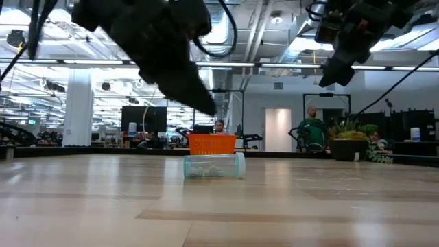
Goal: Pick and place pill bottles into a basket
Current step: Put the blue pill bottle into the orange bin
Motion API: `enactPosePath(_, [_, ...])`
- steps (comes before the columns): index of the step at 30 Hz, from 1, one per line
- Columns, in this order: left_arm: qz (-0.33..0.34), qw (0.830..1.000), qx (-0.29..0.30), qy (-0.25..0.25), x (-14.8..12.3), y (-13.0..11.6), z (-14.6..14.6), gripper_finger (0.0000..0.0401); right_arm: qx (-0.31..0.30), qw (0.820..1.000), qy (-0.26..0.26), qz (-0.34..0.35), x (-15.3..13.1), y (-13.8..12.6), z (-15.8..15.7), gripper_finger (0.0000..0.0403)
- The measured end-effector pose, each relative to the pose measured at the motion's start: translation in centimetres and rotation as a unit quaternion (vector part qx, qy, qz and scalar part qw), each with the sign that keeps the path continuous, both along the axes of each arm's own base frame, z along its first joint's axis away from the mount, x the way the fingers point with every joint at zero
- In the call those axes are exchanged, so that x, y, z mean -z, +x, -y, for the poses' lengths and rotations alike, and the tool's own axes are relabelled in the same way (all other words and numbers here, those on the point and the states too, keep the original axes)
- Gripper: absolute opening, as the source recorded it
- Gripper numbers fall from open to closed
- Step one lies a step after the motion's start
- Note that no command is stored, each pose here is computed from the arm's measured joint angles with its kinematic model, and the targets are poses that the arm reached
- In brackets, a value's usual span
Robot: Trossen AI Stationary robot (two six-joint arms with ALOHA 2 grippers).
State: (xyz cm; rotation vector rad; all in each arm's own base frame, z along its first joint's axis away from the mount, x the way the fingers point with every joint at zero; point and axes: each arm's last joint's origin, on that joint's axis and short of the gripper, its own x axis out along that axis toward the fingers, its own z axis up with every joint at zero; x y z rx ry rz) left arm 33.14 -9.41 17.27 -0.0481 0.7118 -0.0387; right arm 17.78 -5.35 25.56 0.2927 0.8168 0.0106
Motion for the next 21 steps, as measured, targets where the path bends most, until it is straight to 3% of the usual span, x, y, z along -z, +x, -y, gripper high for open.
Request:
enactPosePath(8, [-0.062, 0.998, -0.008, 0.000, 2.2, 1.9, 1.4, 0.0184, 0.000, 1.000, -0.010, -0.017, 0.3, 0.3, -0.7, 0.0171])
enactPosePath(21, [-0.114, 0.993, -0.009, -0.020, 4.2, 2.2, 1.8, 0.0184, 0.001, 0.999, -0.012, -0.030, 0.4, 0.5, -1.6, 0.0171])
